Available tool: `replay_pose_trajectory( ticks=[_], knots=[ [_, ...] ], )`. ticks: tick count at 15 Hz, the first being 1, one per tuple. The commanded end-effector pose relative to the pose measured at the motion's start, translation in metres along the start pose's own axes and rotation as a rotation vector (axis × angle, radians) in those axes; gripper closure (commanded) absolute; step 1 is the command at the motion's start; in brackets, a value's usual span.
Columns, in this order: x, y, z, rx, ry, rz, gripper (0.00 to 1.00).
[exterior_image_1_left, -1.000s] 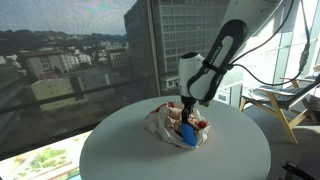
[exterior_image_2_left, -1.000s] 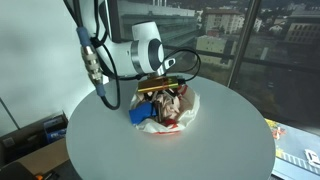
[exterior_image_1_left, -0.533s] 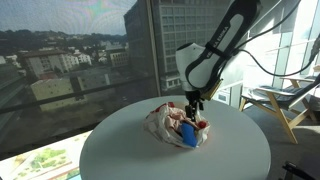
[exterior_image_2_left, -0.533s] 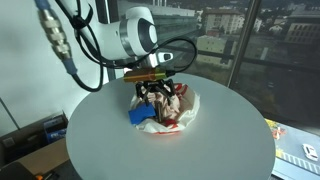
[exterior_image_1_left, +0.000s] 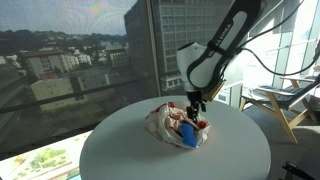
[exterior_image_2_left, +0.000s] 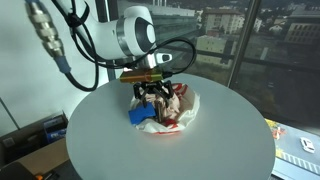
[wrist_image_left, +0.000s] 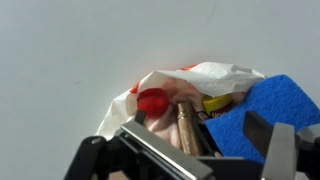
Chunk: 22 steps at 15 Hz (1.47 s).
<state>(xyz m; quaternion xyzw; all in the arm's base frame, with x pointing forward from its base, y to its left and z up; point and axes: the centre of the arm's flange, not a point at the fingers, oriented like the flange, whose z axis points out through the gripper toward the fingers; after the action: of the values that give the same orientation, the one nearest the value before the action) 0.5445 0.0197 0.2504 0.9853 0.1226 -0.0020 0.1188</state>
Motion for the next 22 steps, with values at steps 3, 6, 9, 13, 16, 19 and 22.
replay_pose_trajectory(
  ticks=[3,6,9,13,16,19,22],
  knots=[
    [-0.001,-0.052,0.011,0.178,0.060,-0.164,0.00],
    [-0.006,-0.089,0.002,0.311,0.053,-0.261,0.00],
    [-0.010,-0.117,-0.005,0.446,0.041,-0.368,0.00],
    [-0.006,-0.138,0.016,0.525,0.038,-0.462,0.00],
    [-0.011,-0.145,0.030,0.517,0.031,-0.508,0.00],
    [-0.014,-0.147,0.040,0.482,0.011,-0.498,0.00],
    [-0.016,-0.144,0.036,0.433,0.044,-0.483,0.00]
  ],
)
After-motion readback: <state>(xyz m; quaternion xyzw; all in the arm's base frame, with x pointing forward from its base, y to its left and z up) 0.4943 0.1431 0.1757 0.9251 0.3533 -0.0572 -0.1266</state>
